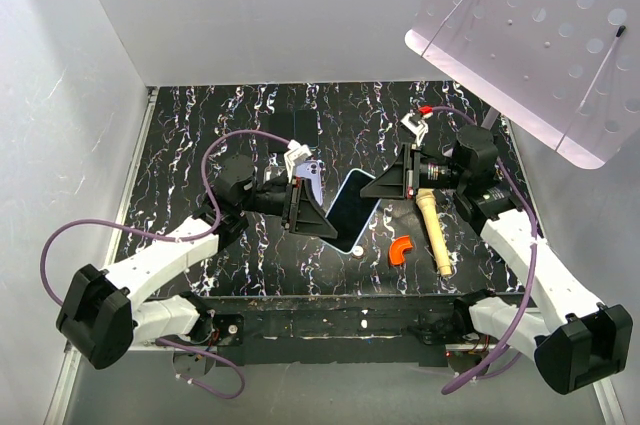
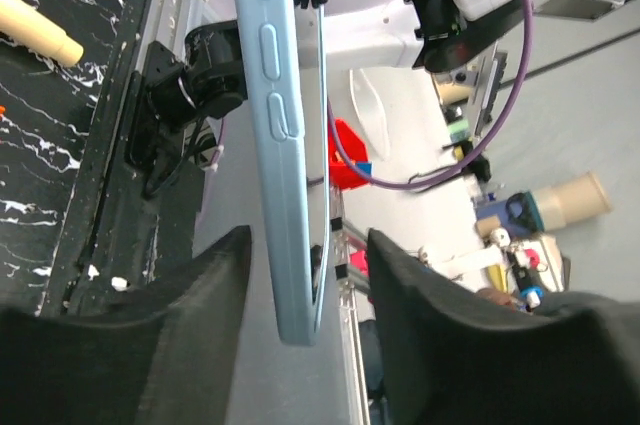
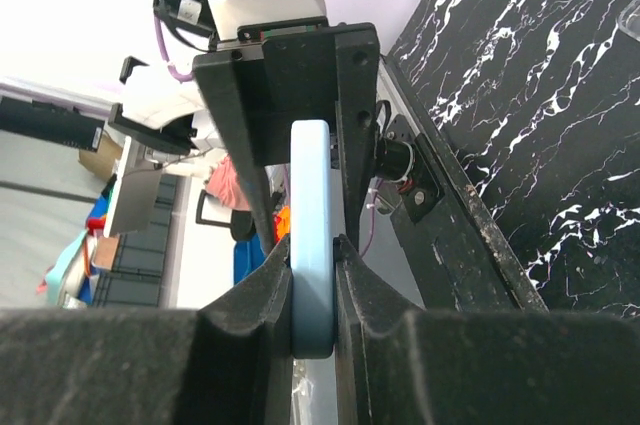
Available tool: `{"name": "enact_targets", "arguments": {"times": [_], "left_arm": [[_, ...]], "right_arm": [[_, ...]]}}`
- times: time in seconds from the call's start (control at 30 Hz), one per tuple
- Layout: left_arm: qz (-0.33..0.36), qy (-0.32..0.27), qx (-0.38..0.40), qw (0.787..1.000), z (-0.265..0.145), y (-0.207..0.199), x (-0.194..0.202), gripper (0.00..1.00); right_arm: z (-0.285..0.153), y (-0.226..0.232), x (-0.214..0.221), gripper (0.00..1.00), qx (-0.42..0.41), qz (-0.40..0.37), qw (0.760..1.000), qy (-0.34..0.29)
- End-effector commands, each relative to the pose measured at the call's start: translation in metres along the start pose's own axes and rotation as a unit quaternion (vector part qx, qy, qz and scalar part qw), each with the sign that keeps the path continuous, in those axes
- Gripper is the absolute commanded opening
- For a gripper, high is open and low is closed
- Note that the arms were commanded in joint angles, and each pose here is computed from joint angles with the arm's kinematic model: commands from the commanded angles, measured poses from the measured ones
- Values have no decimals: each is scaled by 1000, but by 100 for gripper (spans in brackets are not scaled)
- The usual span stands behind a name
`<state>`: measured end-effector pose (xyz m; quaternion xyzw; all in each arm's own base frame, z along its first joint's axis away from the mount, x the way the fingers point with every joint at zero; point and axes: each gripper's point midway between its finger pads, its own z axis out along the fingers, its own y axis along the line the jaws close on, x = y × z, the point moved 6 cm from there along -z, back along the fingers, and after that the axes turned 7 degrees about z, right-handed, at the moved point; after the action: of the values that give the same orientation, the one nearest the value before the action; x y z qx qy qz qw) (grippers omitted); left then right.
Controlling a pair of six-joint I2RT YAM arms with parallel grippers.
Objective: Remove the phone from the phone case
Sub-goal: Adjust the phone.
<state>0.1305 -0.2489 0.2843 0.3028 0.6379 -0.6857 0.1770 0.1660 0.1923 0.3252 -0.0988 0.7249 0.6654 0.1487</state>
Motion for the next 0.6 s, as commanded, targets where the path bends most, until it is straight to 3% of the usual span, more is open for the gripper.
{"name": "enact_targets", "arguments": {"times": [0.0, 0.1, 0.57], "left_arm": [[37, -38, -18, 998, -3, -12, -10, 54], [37, -52, -18, 998, -6, -17, -8, 54], [44, -57, 5, 997, -15, -27, -9, 26]], "right_arm": [[-4, 22, -9, 1, -27, -20, 998, -46], [-8, 30, -12, 1, -50, -19, 997, -50], [-13, 28, -9, 1, -48, -22, 998, -31]]}}
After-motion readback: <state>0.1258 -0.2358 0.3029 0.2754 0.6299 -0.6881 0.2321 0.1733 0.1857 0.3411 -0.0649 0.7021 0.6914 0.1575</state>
